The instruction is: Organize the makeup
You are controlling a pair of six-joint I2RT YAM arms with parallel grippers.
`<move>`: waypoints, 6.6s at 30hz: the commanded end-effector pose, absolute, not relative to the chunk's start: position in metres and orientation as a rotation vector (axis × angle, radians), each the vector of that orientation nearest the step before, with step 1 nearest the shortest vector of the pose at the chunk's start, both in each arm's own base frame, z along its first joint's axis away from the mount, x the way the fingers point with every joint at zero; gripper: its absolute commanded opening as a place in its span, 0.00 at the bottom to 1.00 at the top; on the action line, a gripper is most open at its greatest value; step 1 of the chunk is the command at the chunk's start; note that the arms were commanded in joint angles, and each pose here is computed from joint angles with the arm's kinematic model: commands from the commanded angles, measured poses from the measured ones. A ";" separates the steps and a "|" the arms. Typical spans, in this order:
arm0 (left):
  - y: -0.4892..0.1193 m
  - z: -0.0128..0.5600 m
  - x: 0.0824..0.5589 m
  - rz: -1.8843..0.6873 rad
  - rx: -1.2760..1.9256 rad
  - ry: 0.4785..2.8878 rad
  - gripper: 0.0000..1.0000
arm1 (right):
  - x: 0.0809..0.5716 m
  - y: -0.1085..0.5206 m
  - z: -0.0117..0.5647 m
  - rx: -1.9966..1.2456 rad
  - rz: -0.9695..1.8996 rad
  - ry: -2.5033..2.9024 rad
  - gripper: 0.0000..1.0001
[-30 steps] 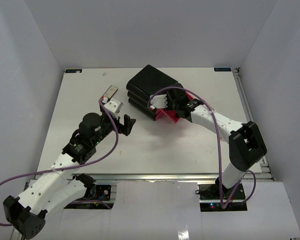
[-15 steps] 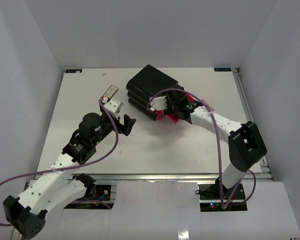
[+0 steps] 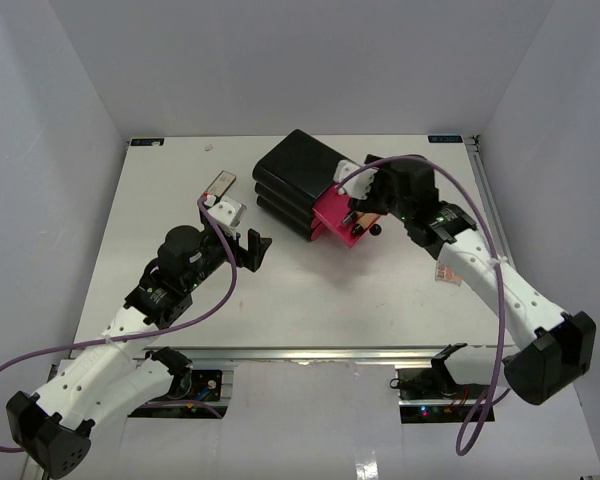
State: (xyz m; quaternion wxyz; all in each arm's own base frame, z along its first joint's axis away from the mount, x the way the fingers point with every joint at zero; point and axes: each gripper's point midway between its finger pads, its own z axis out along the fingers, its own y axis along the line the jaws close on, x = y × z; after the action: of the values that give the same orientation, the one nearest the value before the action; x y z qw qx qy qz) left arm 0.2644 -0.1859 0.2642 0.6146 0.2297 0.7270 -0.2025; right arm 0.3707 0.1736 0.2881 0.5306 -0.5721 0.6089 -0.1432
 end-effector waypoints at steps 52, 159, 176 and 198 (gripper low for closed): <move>-0.185 0.255 0.272 -0.433 0.559 1.689 0.98 | 0.428 0.227 0.197 0.054 1.319 2.060 0.08; -0.185 0.250 0.275 -0.434 0.570 1.702 0.98 | 0.445 0.282 0.131 -0.481 1.152 1.978 0.67; -0.184 0.249 0.276 -0.433 0.568 1.704 0.98 | 0.435 0.261 0.128 -0.419 1.174 1.981 0.19; -0.185 0.247 0.275 -0.437 0.567 1.711 0.98 | 0.374 0.201 0.123 -0.446 1.110 2.038 0.68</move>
State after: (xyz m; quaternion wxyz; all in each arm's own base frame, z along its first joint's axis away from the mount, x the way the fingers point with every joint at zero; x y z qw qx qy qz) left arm 0.2740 -0.1852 0.2469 0.5966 0.2456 0.7401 -0.1894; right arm 0.3659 0.2035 0.1011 0.3441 -0.1484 0.8158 0.4406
